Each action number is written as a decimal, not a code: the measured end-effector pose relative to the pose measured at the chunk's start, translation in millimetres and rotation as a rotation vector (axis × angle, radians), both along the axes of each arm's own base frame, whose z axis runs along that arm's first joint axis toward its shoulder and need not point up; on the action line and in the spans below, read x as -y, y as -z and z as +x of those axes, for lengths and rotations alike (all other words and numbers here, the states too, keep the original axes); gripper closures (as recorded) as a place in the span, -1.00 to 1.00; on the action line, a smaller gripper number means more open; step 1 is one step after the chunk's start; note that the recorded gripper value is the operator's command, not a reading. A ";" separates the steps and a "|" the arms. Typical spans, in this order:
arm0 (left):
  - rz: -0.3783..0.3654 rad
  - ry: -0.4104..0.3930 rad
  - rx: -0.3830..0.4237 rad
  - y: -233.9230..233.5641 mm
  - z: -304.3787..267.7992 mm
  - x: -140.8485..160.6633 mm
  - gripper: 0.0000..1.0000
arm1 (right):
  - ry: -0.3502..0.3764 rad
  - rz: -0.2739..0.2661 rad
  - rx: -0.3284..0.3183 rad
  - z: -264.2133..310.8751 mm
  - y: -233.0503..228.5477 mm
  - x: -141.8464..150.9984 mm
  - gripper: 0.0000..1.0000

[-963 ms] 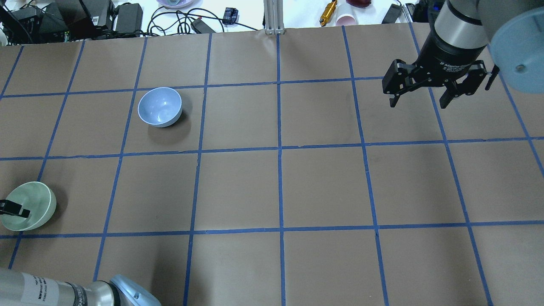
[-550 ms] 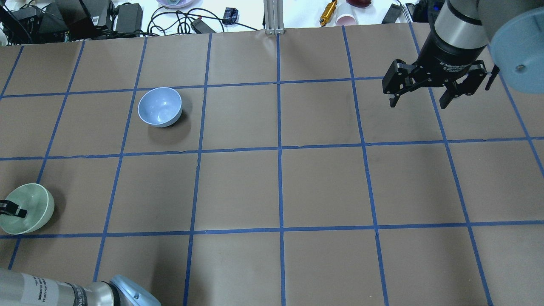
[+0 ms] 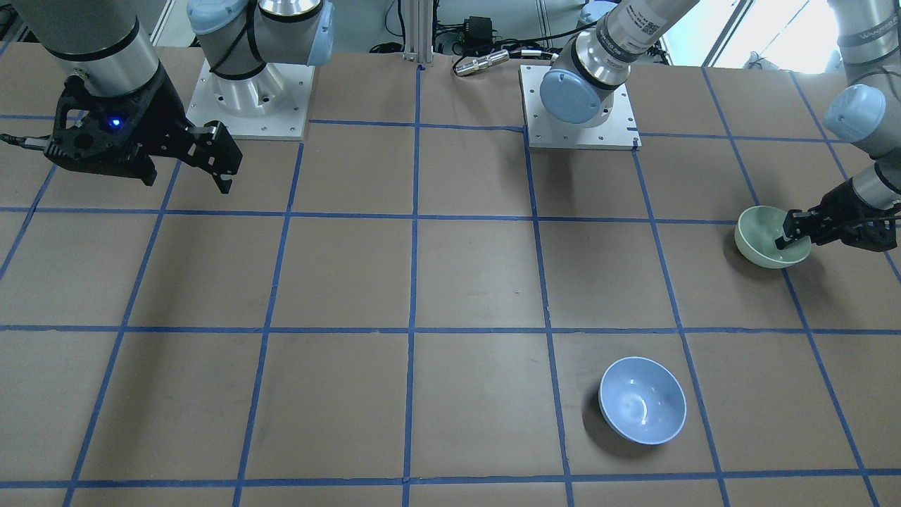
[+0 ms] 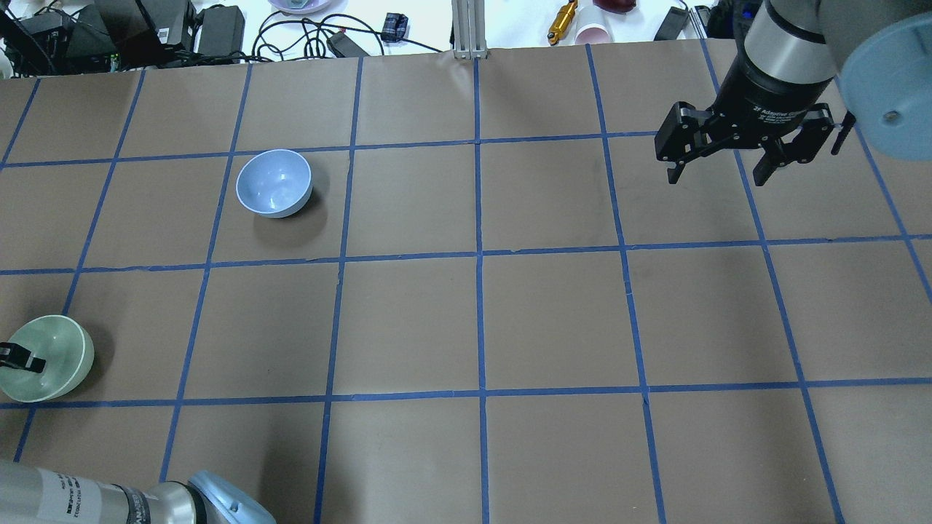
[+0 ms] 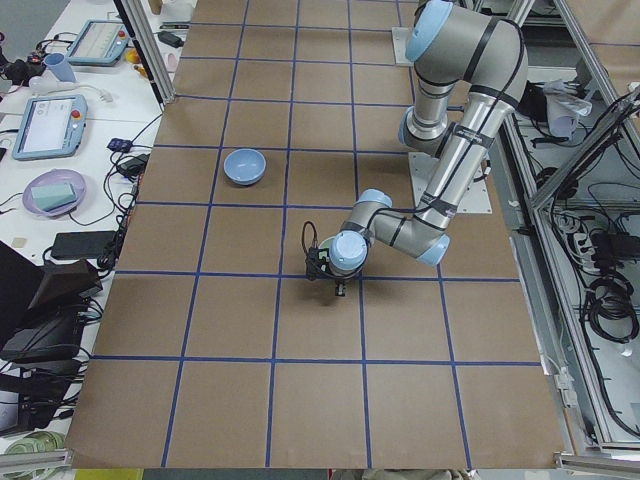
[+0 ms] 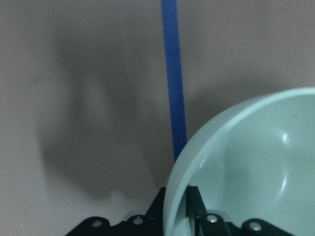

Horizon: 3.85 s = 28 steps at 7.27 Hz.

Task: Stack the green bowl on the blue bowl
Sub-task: 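Close the left gripper on the green bowl's rim, then lift the green bowl with the left gripper and carry it over the blue bowl, then lower the green bowl into the blue bowl with the left gripper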

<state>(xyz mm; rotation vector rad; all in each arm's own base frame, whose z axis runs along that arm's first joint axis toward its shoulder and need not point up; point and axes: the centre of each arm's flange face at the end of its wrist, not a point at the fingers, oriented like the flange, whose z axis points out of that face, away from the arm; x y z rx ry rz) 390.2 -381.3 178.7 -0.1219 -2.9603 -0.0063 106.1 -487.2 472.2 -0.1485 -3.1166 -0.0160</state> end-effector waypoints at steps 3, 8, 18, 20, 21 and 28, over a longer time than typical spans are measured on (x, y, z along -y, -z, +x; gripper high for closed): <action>-0.002 0.003 0.002 -8.5 -2.0 1.6 1.00 | 0.000 0.000 0.000 0.0 0.2 0.0 -1.00; -0.012 0.011 -0.059 -53.9 -2.8 24.8 1.00 | 0.000 0.000 0.000 0.0 0.0 0.0 -1.00; -0.049 -0.187 -0.276 -113.9 -210.3 244.1 1.00 | 0.000 0.000 0.000 0.1 0.0 0.0 -1.00; -0.032 -0.225 -0.276 -99.7 -248.7 271.0 1.00 | 0.000 0.000 0.000 0.0 0.0 0.0 -1.00; -0.032 -0.230 -0.274 -92.3 -256.3 278.9 1.00 | 0.000 0.000 0.000 0.0 0.0 0.0 -1.00; -0.013 -0.243 -0.274 -73.4 -278.8 294.0 1.00 | 0.000 0.000 0.000 0.0 0.0 0.0 -1.00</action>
